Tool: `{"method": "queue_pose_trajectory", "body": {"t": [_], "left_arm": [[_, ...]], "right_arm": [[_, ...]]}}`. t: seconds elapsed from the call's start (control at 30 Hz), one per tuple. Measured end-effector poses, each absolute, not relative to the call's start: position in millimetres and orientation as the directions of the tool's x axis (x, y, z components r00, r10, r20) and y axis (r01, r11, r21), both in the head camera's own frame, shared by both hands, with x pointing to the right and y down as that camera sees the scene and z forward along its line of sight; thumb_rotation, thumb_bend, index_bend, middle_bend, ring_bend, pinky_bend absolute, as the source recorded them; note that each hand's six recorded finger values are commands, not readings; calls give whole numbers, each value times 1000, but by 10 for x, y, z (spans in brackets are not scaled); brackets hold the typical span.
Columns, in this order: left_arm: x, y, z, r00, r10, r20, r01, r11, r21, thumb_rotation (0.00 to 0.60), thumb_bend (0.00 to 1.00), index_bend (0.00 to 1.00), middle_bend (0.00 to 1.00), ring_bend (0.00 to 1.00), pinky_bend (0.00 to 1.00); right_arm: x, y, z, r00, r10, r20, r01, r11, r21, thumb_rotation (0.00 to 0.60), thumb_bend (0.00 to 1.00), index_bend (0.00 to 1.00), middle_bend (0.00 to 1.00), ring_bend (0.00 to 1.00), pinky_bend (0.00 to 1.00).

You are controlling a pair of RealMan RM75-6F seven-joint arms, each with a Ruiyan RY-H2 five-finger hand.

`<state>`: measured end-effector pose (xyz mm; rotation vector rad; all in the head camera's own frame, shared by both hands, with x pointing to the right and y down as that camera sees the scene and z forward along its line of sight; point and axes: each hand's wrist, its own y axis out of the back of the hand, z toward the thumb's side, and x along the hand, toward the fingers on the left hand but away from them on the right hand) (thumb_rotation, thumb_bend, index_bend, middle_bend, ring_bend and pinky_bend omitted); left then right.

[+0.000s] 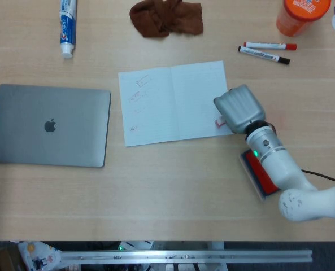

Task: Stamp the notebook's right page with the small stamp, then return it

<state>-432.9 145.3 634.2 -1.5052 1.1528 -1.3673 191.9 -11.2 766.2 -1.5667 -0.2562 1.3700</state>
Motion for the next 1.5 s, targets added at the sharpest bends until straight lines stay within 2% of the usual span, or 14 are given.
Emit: {"method": "queue_pose_trajectory", "body": {"t": [0.67,1.5], "left_arm": [[-4360,1467,6348,4,-958,286,-118,-284,-951,600,284,0,0,100,129],[-4396,1475,6363,-4,-958,288,-120,-285,-951,600,284,0,0,100,129]], "right_arm": [[1861,-61,7850,356,715,-602,-432,-445,-784,600,459,756,606,513,531],[1892,-59,7971,321,713,-623,-457,-460,-762,600,462,767,613,514,531]]}}
